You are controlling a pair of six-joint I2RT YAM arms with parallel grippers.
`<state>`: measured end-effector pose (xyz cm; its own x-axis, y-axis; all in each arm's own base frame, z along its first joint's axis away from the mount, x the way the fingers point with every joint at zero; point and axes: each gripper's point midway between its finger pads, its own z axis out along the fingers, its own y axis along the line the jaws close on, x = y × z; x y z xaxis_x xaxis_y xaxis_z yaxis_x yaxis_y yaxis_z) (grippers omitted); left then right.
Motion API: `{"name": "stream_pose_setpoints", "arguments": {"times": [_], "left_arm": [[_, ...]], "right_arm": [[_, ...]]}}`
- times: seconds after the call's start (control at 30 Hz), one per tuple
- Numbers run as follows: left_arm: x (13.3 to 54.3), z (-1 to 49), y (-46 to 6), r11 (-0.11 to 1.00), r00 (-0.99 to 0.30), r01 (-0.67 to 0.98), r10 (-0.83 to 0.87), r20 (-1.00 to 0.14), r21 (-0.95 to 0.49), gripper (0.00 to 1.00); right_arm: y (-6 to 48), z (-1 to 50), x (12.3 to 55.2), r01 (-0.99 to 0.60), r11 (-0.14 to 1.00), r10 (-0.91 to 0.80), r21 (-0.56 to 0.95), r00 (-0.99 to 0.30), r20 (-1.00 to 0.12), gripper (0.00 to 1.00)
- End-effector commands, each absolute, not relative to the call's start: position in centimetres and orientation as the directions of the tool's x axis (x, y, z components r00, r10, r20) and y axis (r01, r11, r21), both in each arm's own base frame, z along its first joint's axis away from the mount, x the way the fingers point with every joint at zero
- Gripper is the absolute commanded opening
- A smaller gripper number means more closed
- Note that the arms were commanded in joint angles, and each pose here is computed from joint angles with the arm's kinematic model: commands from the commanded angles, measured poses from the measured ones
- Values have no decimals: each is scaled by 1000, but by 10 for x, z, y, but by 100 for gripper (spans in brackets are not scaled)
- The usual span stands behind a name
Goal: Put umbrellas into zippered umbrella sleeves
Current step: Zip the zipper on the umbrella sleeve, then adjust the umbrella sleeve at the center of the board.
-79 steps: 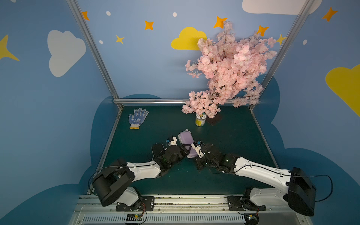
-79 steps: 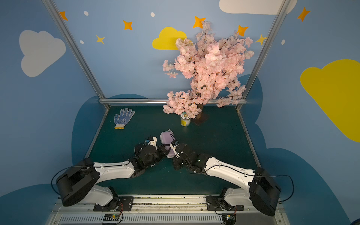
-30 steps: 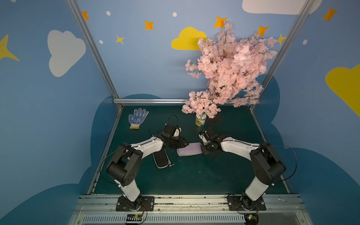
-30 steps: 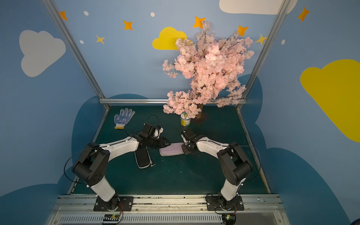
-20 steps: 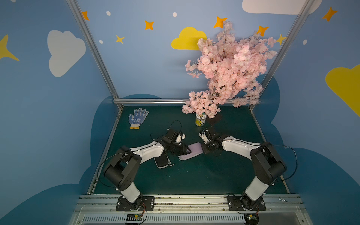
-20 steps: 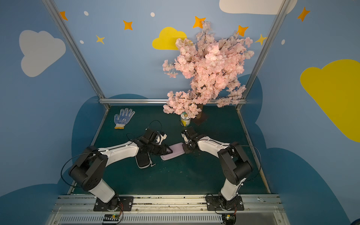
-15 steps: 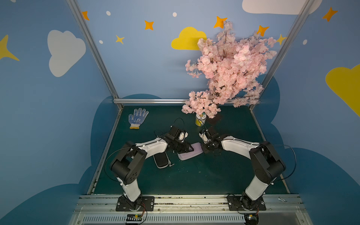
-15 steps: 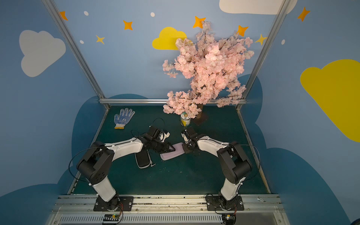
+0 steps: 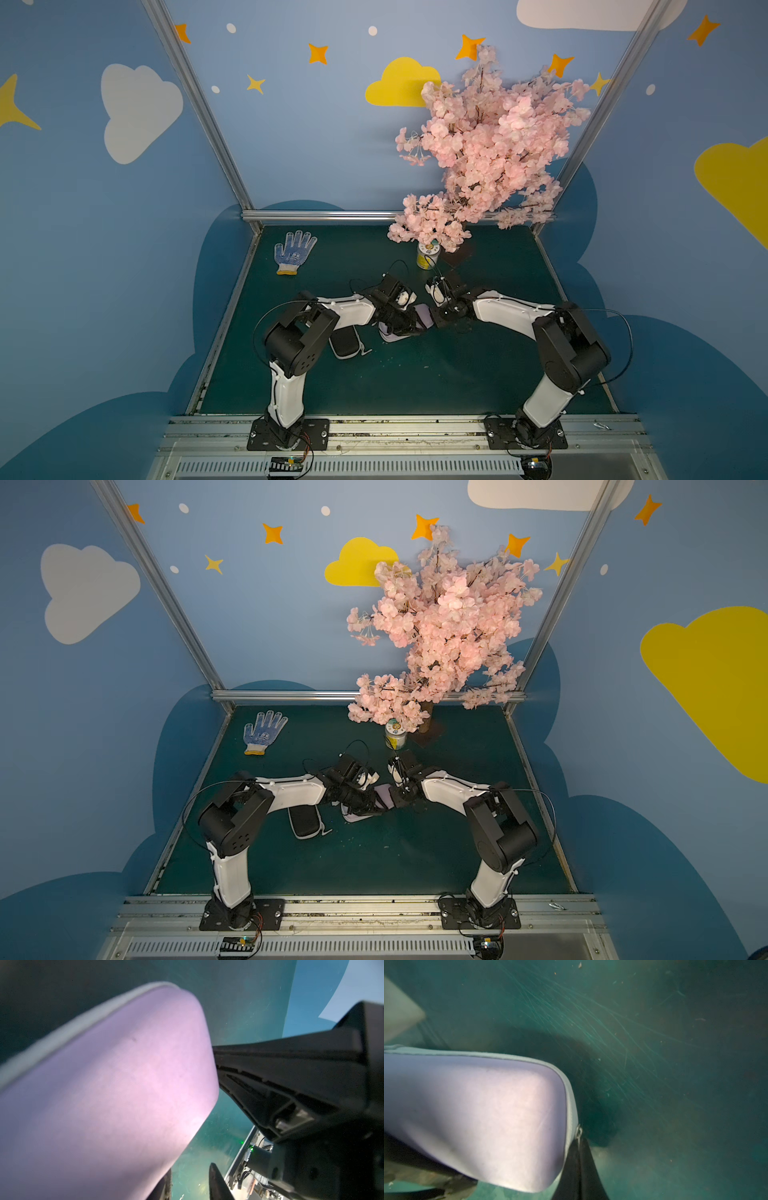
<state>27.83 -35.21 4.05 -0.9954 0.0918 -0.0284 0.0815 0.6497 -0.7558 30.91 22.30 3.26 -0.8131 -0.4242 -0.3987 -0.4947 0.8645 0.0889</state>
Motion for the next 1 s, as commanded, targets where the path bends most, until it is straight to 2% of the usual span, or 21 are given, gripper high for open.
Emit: {"name": "stream_pose_setpoints", "arguments": {"times": [0.0, 0.13, 0.3, 0.43, 0.63, 0.77, 0.97], "left_arm": [[262, -50, -290, 837, -979, -185, -112, 170, -516, 30], [263, -63, -282, 812, -959, -271, -185, 213, -518, 28], [264, -71, -281, 795, -951, -300, -205, 231, -527, 27], [264, -76, -282, 793, -949, -304, -206, 238, -528, 27], [267, -71, -286, 780, -953, -297, -200, 229, -550, 27], [283, -43, -286, 736, -959, -282, -202, 198, -615, 27], [309, 43, -280, 678, -987, -146, -147, 62, -720, 35]], "right_arm": [[208, 30, 288, -468, 879, -412, 97, -845, -342, 0], [206, 29, 275, -474, 876, -427, 86, -847, -315, 0], [216, 30, 250, -516, 852, -476, 89, -833, -281, 0], [239, 32, 228, -555, 821, -510, 131, -818, -266, 0], [274, 42, 225, -535, 808, -457, 246, -834, -309, 0], [271, 39, 234, -505, 825, -426, 253, -851, -306, 0], [243, 37, 246, -493, 849, -429, 190, -853, -296, 0]]}}
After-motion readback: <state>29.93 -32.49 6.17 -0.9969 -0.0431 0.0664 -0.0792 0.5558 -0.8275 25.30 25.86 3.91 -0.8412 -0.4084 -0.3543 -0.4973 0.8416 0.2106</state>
